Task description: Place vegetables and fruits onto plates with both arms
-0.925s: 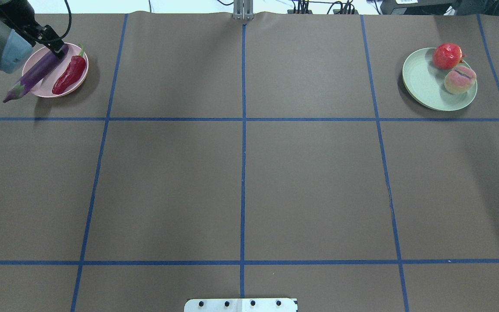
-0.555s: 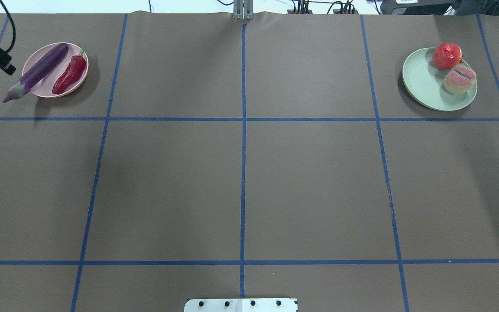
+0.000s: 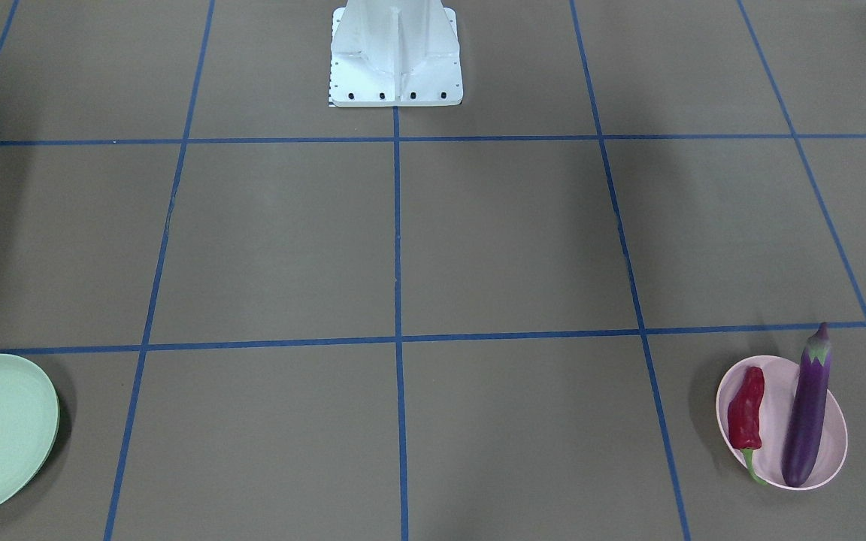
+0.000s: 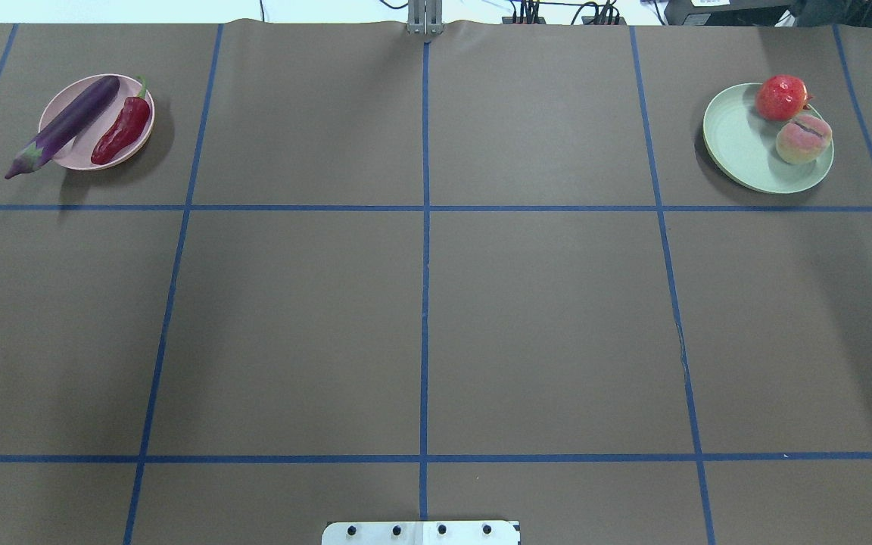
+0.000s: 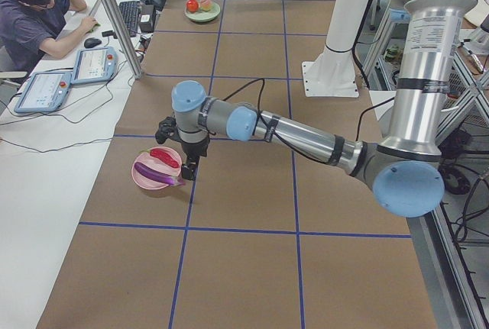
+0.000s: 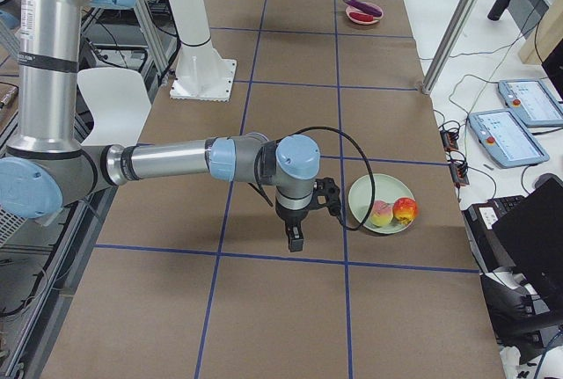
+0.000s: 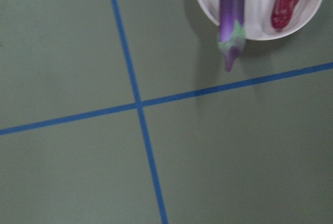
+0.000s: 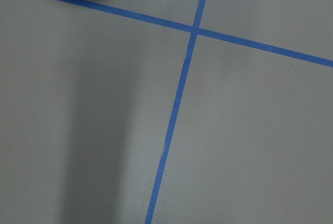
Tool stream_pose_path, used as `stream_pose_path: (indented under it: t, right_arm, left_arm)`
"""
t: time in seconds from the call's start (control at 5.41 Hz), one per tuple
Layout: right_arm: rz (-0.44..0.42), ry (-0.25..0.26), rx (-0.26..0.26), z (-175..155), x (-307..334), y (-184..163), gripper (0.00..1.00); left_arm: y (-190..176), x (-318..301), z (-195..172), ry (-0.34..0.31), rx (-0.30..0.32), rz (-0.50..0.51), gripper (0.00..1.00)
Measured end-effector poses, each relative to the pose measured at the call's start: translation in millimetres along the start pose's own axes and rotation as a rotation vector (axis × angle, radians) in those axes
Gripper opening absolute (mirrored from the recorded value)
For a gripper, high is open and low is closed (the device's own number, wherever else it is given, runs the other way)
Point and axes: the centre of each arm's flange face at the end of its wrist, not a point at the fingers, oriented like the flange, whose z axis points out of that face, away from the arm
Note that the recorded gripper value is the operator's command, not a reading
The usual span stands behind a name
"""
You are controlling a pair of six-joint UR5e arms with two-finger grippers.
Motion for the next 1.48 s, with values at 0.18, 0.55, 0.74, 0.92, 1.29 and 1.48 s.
stream_pose_path:
  t: [0.18, 0.55, 0.74, 0.92, 1.29, 1.48]
  right_arm:
    - [0.001, 0.002, -0.002, 0.9, 0.7, 1.4, 1.00]
    - [0.004, 0.003, -0.007, 2.7, 1.8, 4.1, 1.00]
    - [0.006, 0.002, -0.007, 2.8, 1.8, 4.7, 1.00]
    - [0.007, 0.002, -0.009, 3.8, 2.2, 6.6, 1.00]
    - [0.011, 0.000, -0.015, 6.3, 3.5, 10.1, 1.00]
    - [0.012, 0.000, -0.016, 7.0, 4.1, 10.8, 1.00]
  left_arm:
    - [37.8, -28.8, 3.4, -0.003, -0.005, 0.015, 1.00]
    - [72.7, -45.9, 14.9, 0.002, -0.036, 0.013, 1.00]
    - [77.8, -46.8, 15.3, 0.002, -0.037, 0.012, 1.00]
    - [82.8, -46.7, 15.7, 0.004, -0.038, 0.014, 1.00]
    - [90.0, -47.0, 17.8, 0.007, -0.043, 0.015, 1.00]
    - [90.7, -47.0, 17.9, 0.007, -0.043, 0.015, 1.00]
